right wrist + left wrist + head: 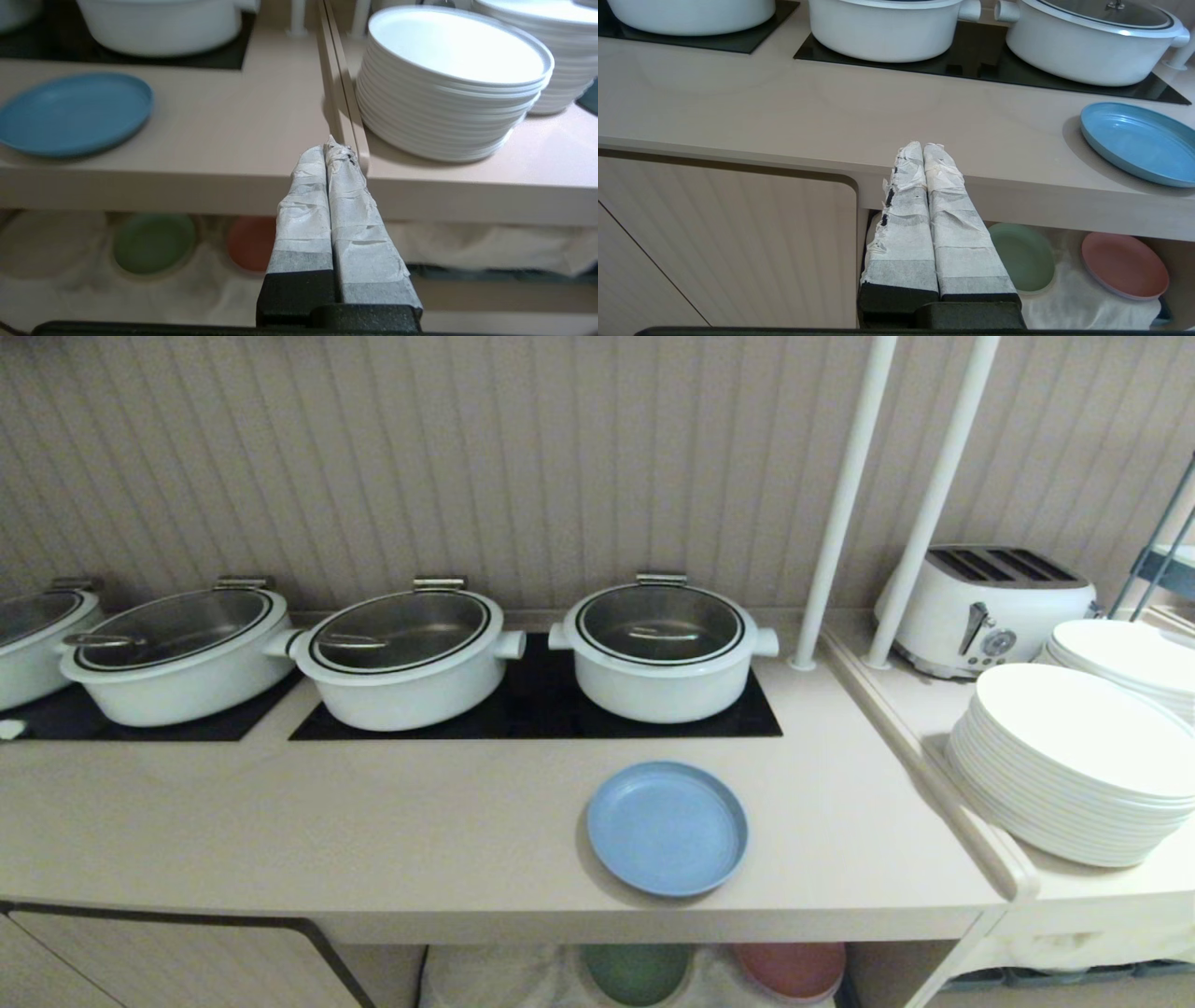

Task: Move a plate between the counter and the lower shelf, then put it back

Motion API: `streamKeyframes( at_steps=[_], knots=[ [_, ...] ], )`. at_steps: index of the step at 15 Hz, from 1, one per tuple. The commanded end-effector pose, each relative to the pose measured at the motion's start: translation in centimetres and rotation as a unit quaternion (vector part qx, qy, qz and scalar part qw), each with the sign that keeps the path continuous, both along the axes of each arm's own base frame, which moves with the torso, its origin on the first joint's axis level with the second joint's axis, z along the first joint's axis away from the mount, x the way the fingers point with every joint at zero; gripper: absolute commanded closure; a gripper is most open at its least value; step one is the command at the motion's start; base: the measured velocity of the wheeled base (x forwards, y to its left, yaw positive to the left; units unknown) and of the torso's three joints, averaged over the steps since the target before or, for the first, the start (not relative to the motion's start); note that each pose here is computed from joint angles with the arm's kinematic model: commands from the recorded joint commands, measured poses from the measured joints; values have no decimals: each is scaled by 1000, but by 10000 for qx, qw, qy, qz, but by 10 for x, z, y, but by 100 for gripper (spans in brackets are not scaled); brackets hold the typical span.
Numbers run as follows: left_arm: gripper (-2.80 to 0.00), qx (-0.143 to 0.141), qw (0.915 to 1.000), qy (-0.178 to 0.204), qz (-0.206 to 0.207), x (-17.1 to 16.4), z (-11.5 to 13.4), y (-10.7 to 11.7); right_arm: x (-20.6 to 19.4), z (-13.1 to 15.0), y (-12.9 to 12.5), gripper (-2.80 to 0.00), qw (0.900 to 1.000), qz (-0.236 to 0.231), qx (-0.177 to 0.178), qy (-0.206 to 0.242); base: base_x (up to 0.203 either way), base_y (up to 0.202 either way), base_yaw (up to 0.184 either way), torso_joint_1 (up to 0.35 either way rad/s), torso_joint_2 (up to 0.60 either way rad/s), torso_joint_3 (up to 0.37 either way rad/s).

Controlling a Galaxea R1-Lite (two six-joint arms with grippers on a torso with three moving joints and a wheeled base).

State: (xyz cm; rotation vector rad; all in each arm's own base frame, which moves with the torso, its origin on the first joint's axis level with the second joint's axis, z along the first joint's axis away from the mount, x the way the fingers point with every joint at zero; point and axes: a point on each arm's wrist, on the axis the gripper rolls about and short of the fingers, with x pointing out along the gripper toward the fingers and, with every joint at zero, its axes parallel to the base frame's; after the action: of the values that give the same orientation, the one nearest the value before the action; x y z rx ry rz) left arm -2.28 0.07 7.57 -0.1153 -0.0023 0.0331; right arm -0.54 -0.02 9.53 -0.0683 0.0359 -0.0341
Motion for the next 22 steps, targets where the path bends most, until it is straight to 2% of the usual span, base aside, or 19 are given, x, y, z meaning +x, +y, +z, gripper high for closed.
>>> streamKeyframes(
  at_steps=[1,3,4,22],
  knots=[
    [0,-6,10000,-3,3,0,0,0,-11,-2,0,0,9982,95,85,-583,0,0,0,0,0,0],
    [0,-6,10000,2,3,0,0,0,-18,-3,0,0,9953,127,184,-943,0,0,0,0,0,0],
    [0,-6,10000,-3,3,0,0,0,-19,-4,0,0,9950,128,198,-967,0,0,0,0,0,0],
    [0,-6,10000,-6,3,0,0,0,-19,-4,0,0,9951,125,160,-966,0,0,0,0,0,0]
  ],
)
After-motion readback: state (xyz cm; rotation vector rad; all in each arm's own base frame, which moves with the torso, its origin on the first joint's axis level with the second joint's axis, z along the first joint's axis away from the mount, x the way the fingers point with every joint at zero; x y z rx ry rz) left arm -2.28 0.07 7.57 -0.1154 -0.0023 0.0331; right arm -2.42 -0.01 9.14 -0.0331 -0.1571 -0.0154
